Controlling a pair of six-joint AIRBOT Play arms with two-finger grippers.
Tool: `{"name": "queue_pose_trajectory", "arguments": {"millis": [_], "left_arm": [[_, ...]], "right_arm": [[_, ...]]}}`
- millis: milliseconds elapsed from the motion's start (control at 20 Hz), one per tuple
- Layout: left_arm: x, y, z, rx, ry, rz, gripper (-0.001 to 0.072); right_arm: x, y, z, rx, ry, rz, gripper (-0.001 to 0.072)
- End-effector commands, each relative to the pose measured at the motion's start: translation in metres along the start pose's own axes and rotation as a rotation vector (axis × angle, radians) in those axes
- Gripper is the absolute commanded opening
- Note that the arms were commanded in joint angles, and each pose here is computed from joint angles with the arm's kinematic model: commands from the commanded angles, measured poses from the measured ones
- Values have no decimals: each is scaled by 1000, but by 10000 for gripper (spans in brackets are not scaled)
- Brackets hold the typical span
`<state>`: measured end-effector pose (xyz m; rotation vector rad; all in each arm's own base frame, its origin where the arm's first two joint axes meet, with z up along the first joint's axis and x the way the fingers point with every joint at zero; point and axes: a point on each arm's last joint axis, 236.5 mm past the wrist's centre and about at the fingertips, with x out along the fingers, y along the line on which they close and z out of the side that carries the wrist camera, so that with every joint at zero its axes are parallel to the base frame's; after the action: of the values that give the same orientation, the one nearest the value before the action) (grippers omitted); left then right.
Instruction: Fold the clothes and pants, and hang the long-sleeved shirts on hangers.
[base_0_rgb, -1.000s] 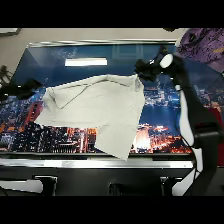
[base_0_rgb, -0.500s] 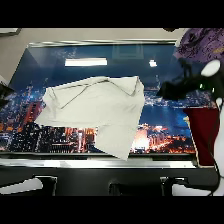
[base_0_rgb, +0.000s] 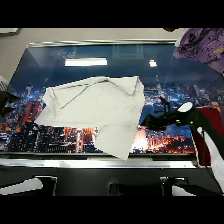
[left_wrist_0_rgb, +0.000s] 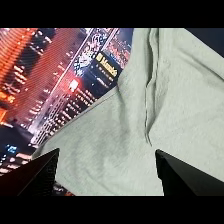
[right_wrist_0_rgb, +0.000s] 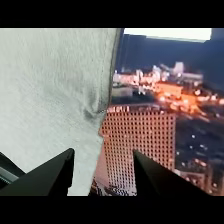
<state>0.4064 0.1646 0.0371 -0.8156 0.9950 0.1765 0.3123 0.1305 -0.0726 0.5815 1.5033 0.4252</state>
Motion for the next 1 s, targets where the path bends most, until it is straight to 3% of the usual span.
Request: {"name": "queue_pose_trajectory", "arguments": {"millis": [0, 200, 700, 850, 900, 950], "left_arm": [[0, 1, -3, -3, 9, 0, 713], [0, 0, -9, -3, 36, -4, 714], [0, 0, -11, -3, 44, -4, 714], [0, 0, -13, -4, 52, -5, 714], [-1, 3, -14, -5, 58, 1, 714], [-2, 9, -16, -2, 66, 18, 715]], "right_arm": [[28, 8, -7, 38, 10, 37, 420], [38, 20, 12, 104, -43, 132, 420], [45, 8, 20, 95, -83, 72, 397], [61, 24, 7, 23, -49, 49, 309], [63, 21, 5, 28, -42, 25, 230], [63, 17, 4, 46, -40, 10, 85]]}}
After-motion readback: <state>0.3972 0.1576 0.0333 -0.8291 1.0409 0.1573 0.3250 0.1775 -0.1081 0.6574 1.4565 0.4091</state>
